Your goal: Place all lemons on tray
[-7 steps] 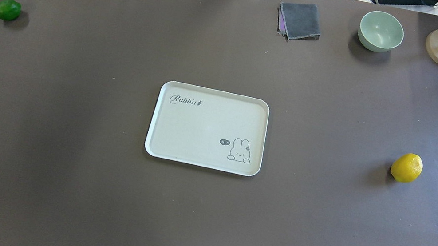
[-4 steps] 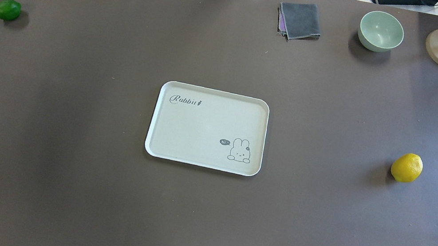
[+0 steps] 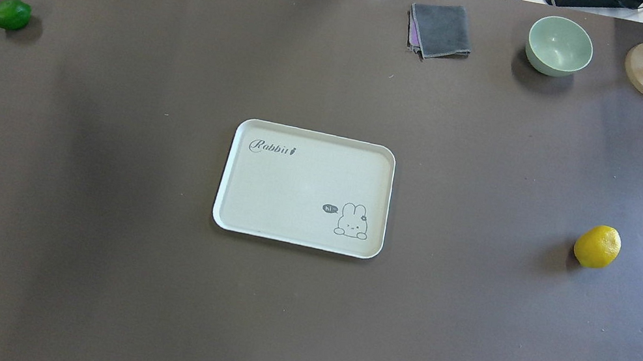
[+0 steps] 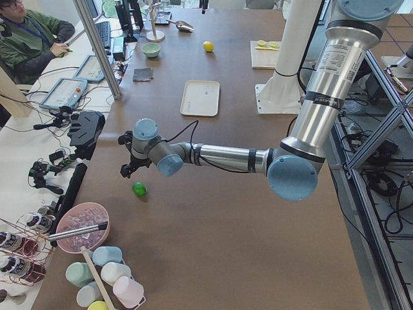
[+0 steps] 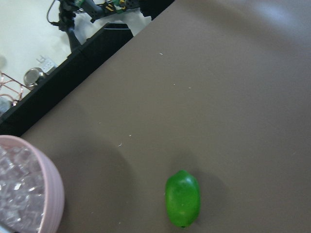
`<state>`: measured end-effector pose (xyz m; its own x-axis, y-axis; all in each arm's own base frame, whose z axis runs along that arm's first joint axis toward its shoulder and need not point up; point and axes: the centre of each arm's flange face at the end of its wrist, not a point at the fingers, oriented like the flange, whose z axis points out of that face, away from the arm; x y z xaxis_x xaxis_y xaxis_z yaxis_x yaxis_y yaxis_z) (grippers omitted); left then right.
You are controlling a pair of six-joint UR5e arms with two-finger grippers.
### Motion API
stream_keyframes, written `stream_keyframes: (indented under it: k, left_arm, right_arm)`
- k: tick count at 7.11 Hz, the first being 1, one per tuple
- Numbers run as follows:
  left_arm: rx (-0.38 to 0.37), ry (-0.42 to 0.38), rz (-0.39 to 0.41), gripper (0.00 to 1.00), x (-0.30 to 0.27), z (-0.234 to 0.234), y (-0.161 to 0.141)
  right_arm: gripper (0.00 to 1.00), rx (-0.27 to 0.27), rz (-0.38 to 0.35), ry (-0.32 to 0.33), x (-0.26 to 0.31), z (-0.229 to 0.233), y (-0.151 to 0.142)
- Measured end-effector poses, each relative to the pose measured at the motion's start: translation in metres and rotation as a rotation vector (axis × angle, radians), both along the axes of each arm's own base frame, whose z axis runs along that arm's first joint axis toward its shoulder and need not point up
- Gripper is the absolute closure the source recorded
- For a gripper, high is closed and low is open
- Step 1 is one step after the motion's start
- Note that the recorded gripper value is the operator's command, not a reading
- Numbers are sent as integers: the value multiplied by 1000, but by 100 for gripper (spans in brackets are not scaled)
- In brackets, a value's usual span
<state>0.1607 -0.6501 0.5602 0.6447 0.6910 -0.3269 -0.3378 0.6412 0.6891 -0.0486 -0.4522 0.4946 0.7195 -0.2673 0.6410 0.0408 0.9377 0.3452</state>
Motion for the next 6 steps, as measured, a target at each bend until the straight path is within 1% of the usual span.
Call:
stream_keyframes:
  k: [1,2,4,6]
  left_arm:
    - [-7,-44,9,2,27,12,-5]
    - [-21,-77,7,3,37,25,-7]
    - [-39,-151,-27,3,40,49,-14]
    - [-50,-175,-34,3,43,59,-16]
  right_arm:
    - [0,0,0,1,-1,0,0]
    - [0,0,0,1,-1,0,0]
    - [0,1,-1,2,-1,0,0]
    - [0,1,0,3,-1,0,0]
